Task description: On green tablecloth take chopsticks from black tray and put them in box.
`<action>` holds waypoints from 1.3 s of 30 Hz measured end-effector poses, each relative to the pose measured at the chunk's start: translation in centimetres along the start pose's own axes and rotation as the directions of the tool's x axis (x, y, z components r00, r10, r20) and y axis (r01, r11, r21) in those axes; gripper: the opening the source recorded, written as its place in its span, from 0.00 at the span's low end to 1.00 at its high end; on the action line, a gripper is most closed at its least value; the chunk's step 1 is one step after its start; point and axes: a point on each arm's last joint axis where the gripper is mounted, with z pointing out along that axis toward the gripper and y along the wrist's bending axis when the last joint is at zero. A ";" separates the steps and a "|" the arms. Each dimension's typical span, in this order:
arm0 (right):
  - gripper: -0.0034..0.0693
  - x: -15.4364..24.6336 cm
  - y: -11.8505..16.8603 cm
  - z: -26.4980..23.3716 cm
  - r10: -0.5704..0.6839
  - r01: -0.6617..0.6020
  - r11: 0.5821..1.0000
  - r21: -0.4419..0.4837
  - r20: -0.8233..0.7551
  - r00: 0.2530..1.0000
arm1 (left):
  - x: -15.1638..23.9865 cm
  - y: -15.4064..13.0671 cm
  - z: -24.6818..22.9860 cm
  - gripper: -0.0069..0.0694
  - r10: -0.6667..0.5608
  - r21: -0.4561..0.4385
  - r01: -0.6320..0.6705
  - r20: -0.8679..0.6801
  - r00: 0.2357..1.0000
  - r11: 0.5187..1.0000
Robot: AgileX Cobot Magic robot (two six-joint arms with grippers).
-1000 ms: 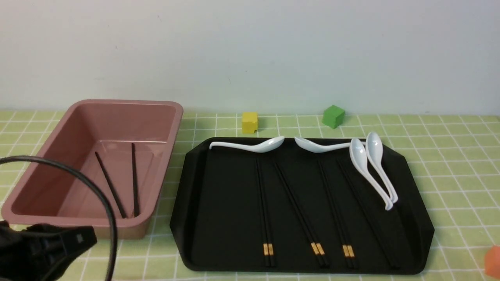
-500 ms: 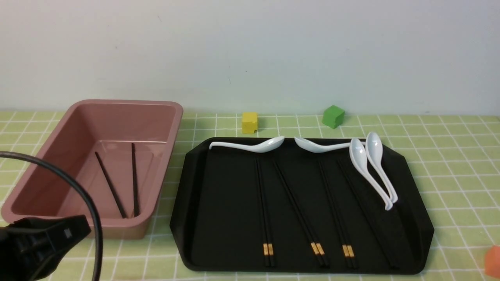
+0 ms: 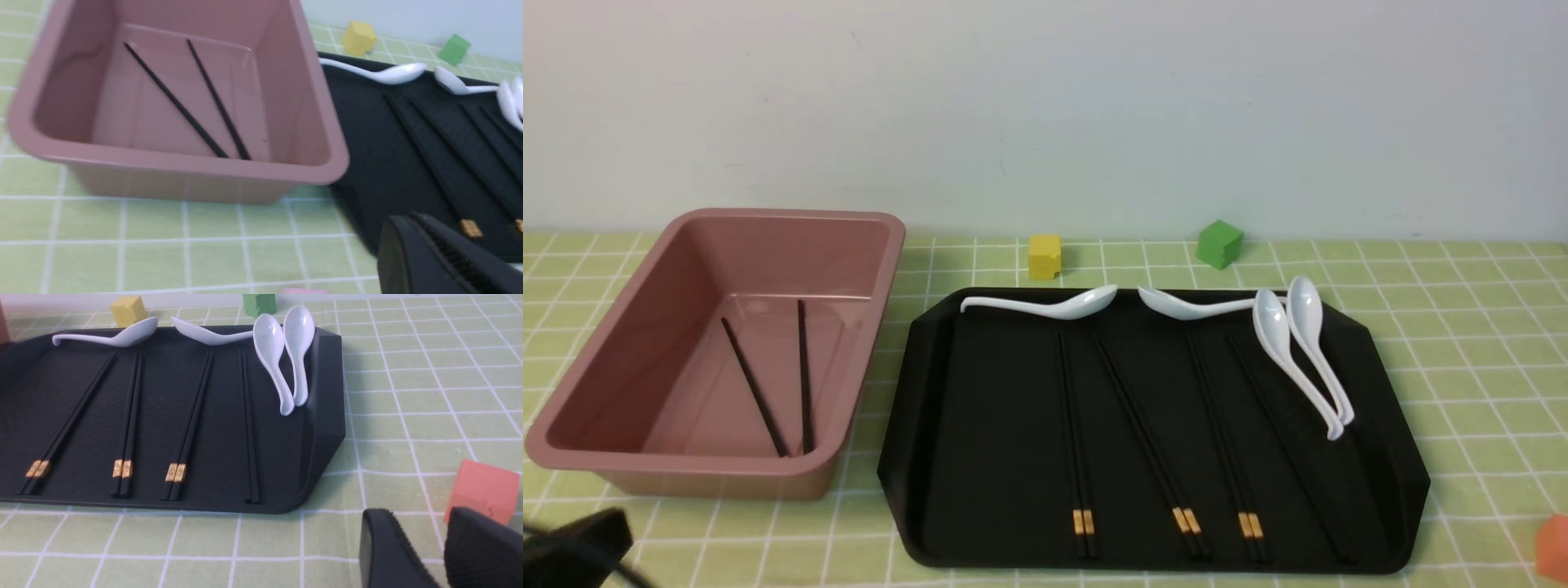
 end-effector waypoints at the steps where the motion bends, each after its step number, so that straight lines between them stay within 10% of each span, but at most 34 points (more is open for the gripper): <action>1: 0.38 0.0 0.0 0.0 0.000 0.000 1.000 0.000 0.000 1.000 | 0.9 0.4 -0.4 0.07 0.011 -0.008 -0.011 0.022 1.000 1.000; 39: 0.38 0.0 0.0 0.0 0.000 0.000 1.000 0.000 0.000 1.000 | 6.7 2.6 -1.4 0.11 0.054 -0.059 -0.052 0.037 0.998 0.997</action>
